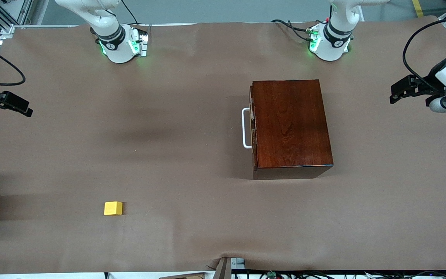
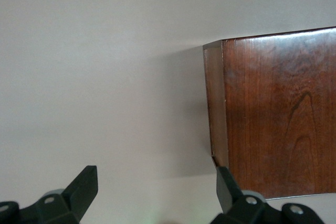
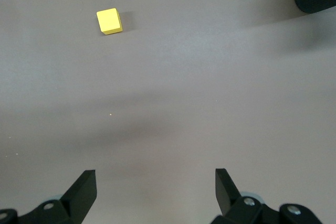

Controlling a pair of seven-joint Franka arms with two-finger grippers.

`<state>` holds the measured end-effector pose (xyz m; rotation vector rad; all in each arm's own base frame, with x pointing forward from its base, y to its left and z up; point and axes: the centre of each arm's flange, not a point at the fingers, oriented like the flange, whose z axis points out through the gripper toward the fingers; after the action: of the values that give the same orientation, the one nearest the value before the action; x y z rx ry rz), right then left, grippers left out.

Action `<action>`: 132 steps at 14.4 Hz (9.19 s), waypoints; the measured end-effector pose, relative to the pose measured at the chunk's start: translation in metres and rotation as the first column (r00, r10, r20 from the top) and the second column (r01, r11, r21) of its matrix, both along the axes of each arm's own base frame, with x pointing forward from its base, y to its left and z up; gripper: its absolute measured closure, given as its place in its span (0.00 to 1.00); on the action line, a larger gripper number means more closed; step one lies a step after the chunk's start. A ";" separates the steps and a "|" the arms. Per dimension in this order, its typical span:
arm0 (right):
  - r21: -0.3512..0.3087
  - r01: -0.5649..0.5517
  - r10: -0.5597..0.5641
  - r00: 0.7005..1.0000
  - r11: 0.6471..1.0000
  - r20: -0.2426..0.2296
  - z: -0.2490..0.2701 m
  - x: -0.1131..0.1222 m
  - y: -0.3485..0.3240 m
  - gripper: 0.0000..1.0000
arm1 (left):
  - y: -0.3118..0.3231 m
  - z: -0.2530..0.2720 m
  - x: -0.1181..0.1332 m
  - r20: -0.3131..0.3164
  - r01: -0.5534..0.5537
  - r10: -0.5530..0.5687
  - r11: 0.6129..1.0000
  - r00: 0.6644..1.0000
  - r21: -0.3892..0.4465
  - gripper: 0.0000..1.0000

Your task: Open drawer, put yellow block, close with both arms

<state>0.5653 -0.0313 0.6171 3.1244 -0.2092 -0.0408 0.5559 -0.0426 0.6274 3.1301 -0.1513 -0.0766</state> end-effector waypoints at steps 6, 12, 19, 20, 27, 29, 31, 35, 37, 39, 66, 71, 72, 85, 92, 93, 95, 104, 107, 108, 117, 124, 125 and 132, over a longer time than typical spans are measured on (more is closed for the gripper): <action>0.000 0.000 0.000 1.000 1.000 0.000 0.000 0.000 0.000 0.00 | -0.001 -0.003 0.002 -0.006 0.001 -0.001 1.000 1.000 0.000 0.00; 0.000 0.000 0.000 1.000 1.000 0.000 0.000 0.000 0.000 0.00 | 0.002 -0.008 0.004 -0.014 -0.004 0.004 1.000 1.000 0.000 0.00; 0.000 0.000 0.000 1.000 1.000 0.000 0.000 0.000 0.000 0.00 | 0.002 -0.006 0.004 -0.010 -0.005 0.005 1.000 1.000 0.000 0.00; 0.000 0.000 0.000 1.000 1.000 0.001 0.000 0.000 0.000 0.00 | 0.002 -0.006 0.004 -0.010 -0.005 0.005 1.000 1.000 0.000 0.00; 0.000 0.000 0.000 1.000 1.000 0.001 0.000 0.000 0.000 0.00 | 0.004 -0.006 0.005 -0.009 -0.008 0.008 1.000 1.000 0.000 0.00; 0.000 0.000 0.000 1.000 1.000 0.001 0.000 0.000 0.000 0.00 | 0.004 -0.006 0.005 -0.009 -0.008 0.008 1.000 1.000 0.003 0.00; 0.000 0.000 0.000 1.000 1.000 0.001 0.000 0.000 0.000 0.00 | 0.006 -0.006 0.005 -0.006 -0.007 0.007 1.000 1.000 0.021 0.00; 0.000 0.000 0.000 1.000 1.000 0.001 0.000 0.000 0.000 0.00 | -0.018 -0.014 0.007 -0.018 -0.060 0.061 0.998 0.998 0.030 0.00; 0.000 0.000 0.000 1.000 1.000 0.001 0.000 0.000 0.000 0.00 | -0.054 -0.022 0.007 -0.024 -0.098 0.099 0.995 0.995 0.037 0.00; 0.000 0.000 0.000 1.000 1.000 0.001 0.000 0.000 0.000 0.00 | -0.100 -0.033 0.007 -0.015 -0.111 0.112 0.993 0.994 0.037 0.00; 0.000 0.000 0.000 1.000 1.000 0.001 0.000 0.000 0.000 0.00 | -0.468 -0.253 -0.057 0.028 -0.147 0.144 0.982 0.989 0.121 0.00; 0.000 0.000 0.000 1.000 1.000 0.001 0.000 0.000 0.000 0.00 | -0.484 -0.284 -0.063 0.053 -0.151 0.145 0.979 0.988 0.138 0.00; 0.000 0.000 0.000 1.000 1.000 0.001 0.000 0.000 0.000 0.00 | -0.483 -0.286 -0.062 0.052 -0.152 0.146 0.978 0.988 0.140 0.00; 0.000 0.000 0.000 1.000 1.000 0.001 0.000 0.000 0.000 0.00 | -0.482 -0.326 -0.049 0.094 -0.171 0.158 0.973 0.983 0.154 0.00; 0.000 0.000 0.000 1.000 1.000 0.001 0.000 0.000 0.000 0.00 | -0.492 -0.335 -0.061 0.165 -0.123 0.088 0.970 0.982 0.211 0.00; 0.000 0.000 0.000 1.000 1.000 0.001 0.000 0.000 0.000 0.00 | -0.494 -0.336 -0.064 0.174 -0.110 0.071 0.967 0.982 0.229 0.00; 0.000 0.000 0.000 1.000 1.000 0.001 0.000 0.000 0.000 0.00 | -0.495 -0.337 -0.067 0.176 -0.105 0.063 0.964 0.982 0.244 0.00; 0.000 0.000 0.000 1.000 1.000 0.006 0.000 0.001 0.000 0.00 | -0.489 -0.338 -0.065 0.167 -0.121 0.077 0.954 0.983 0.273 0.00; -0.002 -0.017 0.017 0.999 1.000 0.044 -0.013 0.019 0.008 0.00 | -0.498 -0.344 -0.070 0.190 -0.178 0.133 0.953 0.973 0.245 0.00; -0.002 -0.033 0.033 0.998 0.999 0.048 -0.024 0.030 0.017 0.00 | -0.501 -0.343 -0.071 0.204 -0.208 0.163 0.952 0.965 0.226 0.00; 0.072 -0.127 0.121 0.989 0.989 0.084 -0.144 0.118 0.098 0.00 | -0.529 -0.338 -0.079 0.261 -0.299 0.274 0.952 0.926 0.059 0.00; 0.064 -0.121 0.115 0.990 0.991 0.079 -0.320 0.162 0.108 0.00 | -0.570 -0.329 -0.098 0.279 -0.229 0.267 0.960 0.922 -0.161 0.00; 0.064 -0.120 0.115 0.990 0.991 0.076 -0.335 0.164 0.109 0.00 | -0.576 -0.326 -0.101 0.280 -0.215 0.266 0.956 0.922 -0.199 0.00; 0.061 -0.116 0.111 0.991 0.991 0.075 -0.383 0.185 0.108 0.00 | -0.592 -0.304 -0.107 0.288 -0.188 0.272 0.939 0.918 -0.289 0.00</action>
<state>0.7504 0.0770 0.2343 3.1996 -0.0307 0.0661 0.4487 -0.6347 0.3236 2.8481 0.1970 0.4277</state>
